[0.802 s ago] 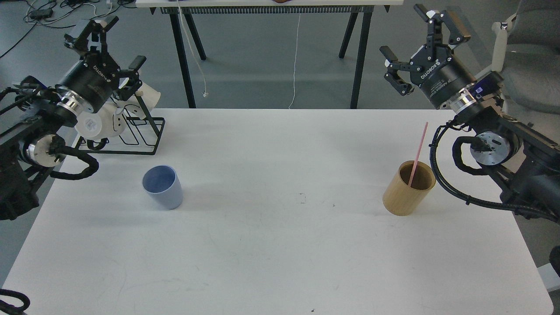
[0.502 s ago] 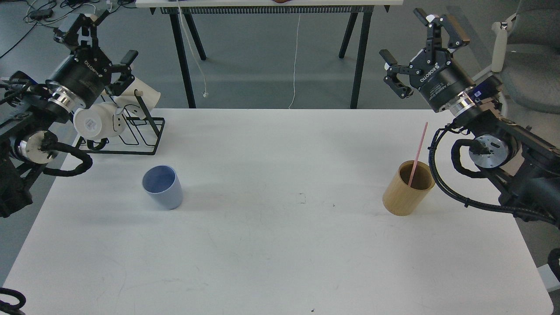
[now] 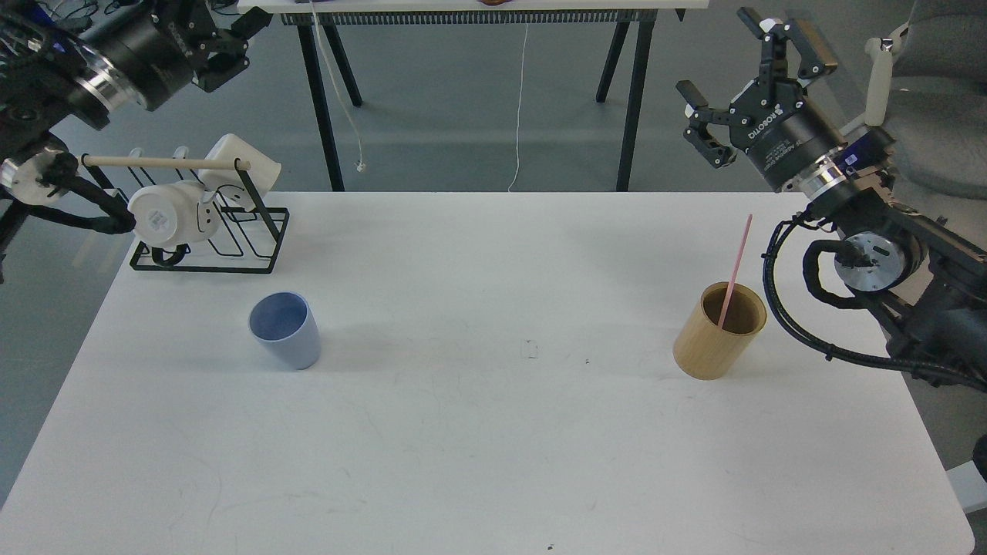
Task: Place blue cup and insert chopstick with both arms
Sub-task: 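Raise the left gripper away from the wire rack toward the blue cup, then lower the left gripper onto the blue cup and grasp it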
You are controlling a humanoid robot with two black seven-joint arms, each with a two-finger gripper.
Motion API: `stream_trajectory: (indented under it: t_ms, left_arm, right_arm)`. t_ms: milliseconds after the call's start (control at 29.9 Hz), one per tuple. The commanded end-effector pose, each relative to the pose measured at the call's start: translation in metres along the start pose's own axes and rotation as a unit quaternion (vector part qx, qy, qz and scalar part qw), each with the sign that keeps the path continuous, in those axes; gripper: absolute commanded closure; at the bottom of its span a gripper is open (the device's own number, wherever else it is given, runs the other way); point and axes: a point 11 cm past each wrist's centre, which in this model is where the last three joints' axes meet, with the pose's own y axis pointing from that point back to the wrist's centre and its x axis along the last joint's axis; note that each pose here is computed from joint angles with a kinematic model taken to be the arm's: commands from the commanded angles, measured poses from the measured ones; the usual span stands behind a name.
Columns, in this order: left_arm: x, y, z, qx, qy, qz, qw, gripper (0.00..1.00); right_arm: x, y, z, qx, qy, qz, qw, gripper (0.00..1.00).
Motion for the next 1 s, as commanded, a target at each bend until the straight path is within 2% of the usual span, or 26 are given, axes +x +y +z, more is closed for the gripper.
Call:
stream_trajectory:
  t_ms: [0, 167, 301, 401, 568, 702, 802, 970]
  left_arm:
    - [-0.009, -0.003, 0.036, 0.033, -0.146, -0.086, 0.985, 0.0]
    - [-0.041, 0.006, 0.015, 0.144, -0.289, -0.225, 0.919, 0.0]
    - [-0.059, 0.032, -0.026, 0.237, -0.403, -0.341, 0.816, 0.0]
    - [-0.06, 0.049, -0.05, 0.276, -0.444, -0.385, 0.761, 0.0]
    - [-0.072, 0.082, -0.102, 0.32, -0.427, -0.426, 0.731, 0.0]
    - [-0.085, 0.089, -0.139, 0.344, -0.417, -0.447, 0.712, 0.0]
    - [-0.091, 0.099, -0.157, 0.358, -0.403, -0.453, 0.71, 0.0]
    - [-0.09, 0.097, -0.163, 0.366, -0.403, -0.452, 0.707, 0.0]
  right_arm:
    - [0.002, 0.001, -0.001, 0.0, 0.002, 0.002, 1.0, 0.01]
    - [0.004, 0.002, -0.004, 0.005, 0.001, 0.005, 1.0, 0.01]
    - [0.007, 0.005, -0.005, 0.003, 0.004, 0.01, 1.0, 0.01]
    - [0.01, 0.008, -0.004, 0.001, 0.005, 0.013, 1.0, 0.01]
    - [0.013, 0.012, -0.002, -0.002, 0.005, 0.018, 1.0, 0.01]
    - [0.013, 0.013, -0.001, -0.003, 0.004, 0.018, 1.0, 0.01]
    - [0.013, 0.013, -0.001, -0.003, 0.004, 0.018, 1.0, 0.01]
    - [0.016, 0.015, -0.004, -0.003, 0.008, 0.02, 1.0, 0.01]
